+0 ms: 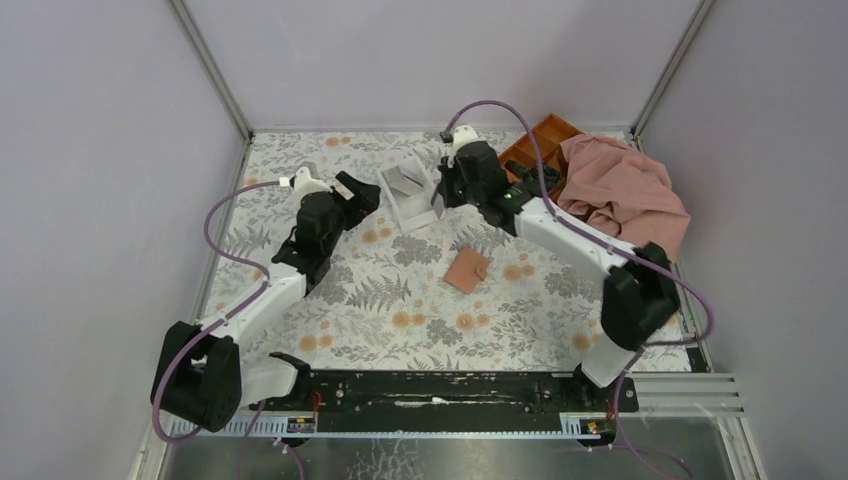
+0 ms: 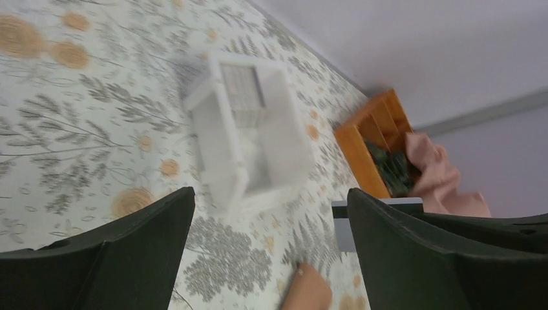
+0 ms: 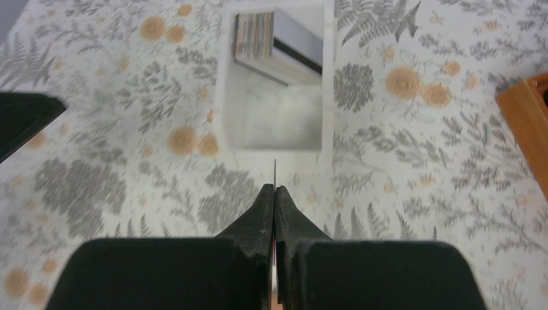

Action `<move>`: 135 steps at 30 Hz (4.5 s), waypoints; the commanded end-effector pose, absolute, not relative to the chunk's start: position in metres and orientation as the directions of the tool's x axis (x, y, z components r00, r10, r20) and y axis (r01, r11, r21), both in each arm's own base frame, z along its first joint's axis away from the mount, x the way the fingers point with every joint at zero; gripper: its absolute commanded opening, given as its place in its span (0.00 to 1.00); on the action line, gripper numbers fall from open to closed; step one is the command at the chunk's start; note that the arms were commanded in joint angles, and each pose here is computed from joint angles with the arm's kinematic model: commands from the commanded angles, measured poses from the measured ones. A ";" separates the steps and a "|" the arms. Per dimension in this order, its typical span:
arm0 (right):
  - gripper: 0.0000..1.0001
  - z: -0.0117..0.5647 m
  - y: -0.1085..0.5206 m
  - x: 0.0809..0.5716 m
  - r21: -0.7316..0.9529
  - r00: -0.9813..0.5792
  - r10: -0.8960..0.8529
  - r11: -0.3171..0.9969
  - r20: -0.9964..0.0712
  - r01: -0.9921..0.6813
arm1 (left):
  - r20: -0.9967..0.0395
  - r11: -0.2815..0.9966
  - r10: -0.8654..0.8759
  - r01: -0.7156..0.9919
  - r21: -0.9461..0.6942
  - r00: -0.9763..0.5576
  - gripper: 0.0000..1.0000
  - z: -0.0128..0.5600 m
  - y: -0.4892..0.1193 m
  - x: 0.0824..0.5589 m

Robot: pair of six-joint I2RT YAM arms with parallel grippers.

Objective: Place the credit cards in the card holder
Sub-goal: Pick up the credit card from the storage box.

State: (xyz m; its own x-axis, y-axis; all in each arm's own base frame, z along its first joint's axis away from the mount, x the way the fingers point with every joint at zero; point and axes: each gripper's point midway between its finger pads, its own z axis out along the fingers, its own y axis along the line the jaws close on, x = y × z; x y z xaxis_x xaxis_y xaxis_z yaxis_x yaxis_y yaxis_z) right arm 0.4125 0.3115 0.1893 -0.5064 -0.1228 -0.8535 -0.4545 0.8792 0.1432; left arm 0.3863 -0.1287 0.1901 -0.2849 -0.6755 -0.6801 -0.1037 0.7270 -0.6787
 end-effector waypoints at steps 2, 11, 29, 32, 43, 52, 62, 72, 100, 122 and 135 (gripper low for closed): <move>0.00 0.230 0.296 0.343 0.287 -0.503 -0.003 0.818 -0.864 -0.498 | -0.712 0.708 -0.599 0.173 -0.685 -0.367 0.95 0.218 -0.178 0.359; 0.00 0.223 0.278 0.249 0.474 -0.605 0.062 0.686 -0.794 -0.552 | -0.745 0.564 -0.395 0.498 -0.658 -0.538 0.91 0.224 -0.249 0.301; 0.00 0.222 0.276 0.206 0.576 -0.674 0.056 0.575 -0.737 -0.581 | -0.767 0.323 -0.111 0.707 -0.630 -0.632 0.68 0.209 -0.299 0.229; 0.00 0.221 0.279 0.207 0.584 -0.682 0.056 0.570 -0.730 -0.578 | -0.763 0.294 -0.089 0.715 -0.634 -0.640 0.63 0.209 -0.302 0.224; 0.00 0.227 0.290 0.211 0.597 -0.692 0.045 0.546 -0.721 -0.587 | -0.739 0.226 -0.021 0.717 -0.660 -0.673 0.50 0.202 -0.312 0.211; 0.00 0.232 0.298 0.216 0.601 -0.696 0.028 0.531 -0.717 -0.597 | -0.719 0.198 0.024 0.708 -0.678 -0.695 0.40 0.195 -0.318 0.205; 0.32 0.237 0.288 0.233 0.575 -0.674 0.045 0.565 -0.737 -0.591 | -0.687 0.154 0.062 0.687 -0.710 -0.724 0.00 0.190 -0.321 0.198; 0.67 0.212 0.243 0.242 0.457 -0.601 0.087 0.737 -0.794 -0.498 | -0.690 0.265 -0.066 0.654 -0.708 -0.721 0.00 0.195 -0.324 0.230; 0.63 0.175 0.249 0.224 0.641 -0.595 0.311 0.591 -0.741 -0.490 | -0.552 0.131 -0.157 0.537 -0.834 -0.819 0.00 0.203 -0.340 0.234; 0.00 0.184 0.260 0.225 0.709 -0.620 0.371 0.516 -0.692 -0.482 | -0.523 0.350 -0.187 0.441 -0.826 -0.831 0.48 0.163 -0.330 0.262; 0.00 0.174 0.244 0.262 0.555 -0.648 0.259 0.774 -0.716 -0.304 | -0.617 0.747 -0.381 0.164 -0.644 -0.689 0.51 0.112 -0.257 0.317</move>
State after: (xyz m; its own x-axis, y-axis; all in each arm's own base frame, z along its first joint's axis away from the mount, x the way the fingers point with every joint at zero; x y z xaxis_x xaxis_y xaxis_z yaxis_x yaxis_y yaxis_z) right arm 0.2477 0.2485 0.1684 -0.6569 0.3015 -0.6911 -0.3465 0.6933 0.6318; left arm 0.2994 -0.2856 0.1275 -0.7603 -0.3497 -0.5474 0.2467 0.6241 -0.7413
